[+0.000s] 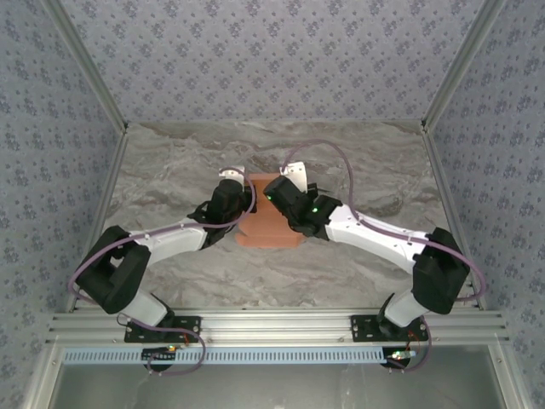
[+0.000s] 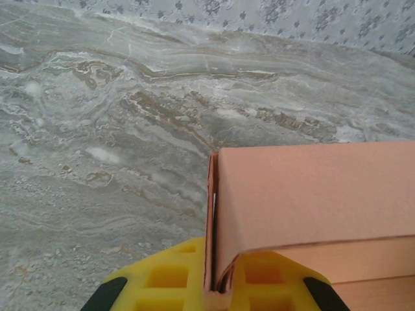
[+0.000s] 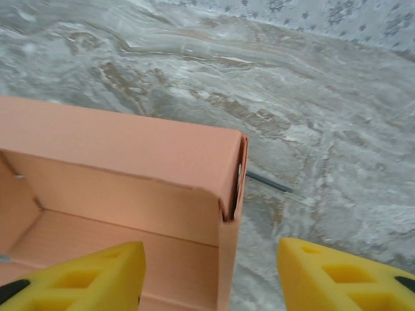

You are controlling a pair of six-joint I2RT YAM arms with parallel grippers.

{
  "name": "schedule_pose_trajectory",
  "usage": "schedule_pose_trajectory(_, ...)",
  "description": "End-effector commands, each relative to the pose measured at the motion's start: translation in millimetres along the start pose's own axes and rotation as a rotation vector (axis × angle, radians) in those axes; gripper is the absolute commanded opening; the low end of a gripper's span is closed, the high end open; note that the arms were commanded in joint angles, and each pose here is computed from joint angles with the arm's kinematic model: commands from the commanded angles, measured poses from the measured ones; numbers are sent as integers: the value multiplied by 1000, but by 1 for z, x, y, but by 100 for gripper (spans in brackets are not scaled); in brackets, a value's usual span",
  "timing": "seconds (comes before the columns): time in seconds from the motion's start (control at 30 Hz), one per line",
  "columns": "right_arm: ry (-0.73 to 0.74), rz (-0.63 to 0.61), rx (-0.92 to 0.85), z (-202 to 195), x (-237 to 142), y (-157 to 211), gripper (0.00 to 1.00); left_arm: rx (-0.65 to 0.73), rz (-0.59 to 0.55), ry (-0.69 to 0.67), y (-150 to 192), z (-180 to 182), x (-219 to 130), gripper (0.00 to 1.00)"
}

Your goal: Fold the paper box

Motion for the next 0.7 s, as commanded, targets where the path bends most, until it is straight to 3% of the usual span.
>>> schedule_pose_trajectory(0.0, -95, -15, -14, 7, -13, -1, 62, 34, -25, -27, -6, 3, 5, 3)
schedule_pose_trajectory(0.33, -315, -60, -4, -34, -50, -10, 65, 231, -39, 92, 24, -18, 15, 4)
schedule_pose_trajectory(0.67, -497, 104, 172, -77, -3, 25, 64, 348, -70, 225, 56, -50, 23, 5)
Point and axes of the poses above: each hand's point on the last joint's axis, 136 mm out from that joint toward the fingers, its own x axis out along the fingers, its own z axis along the line the jaws close on, y = z × x, the point moved 3 cm from there along -x, back along the fingers, and after that the axes turned 7 degrees about -x, right-handed, at the moved point
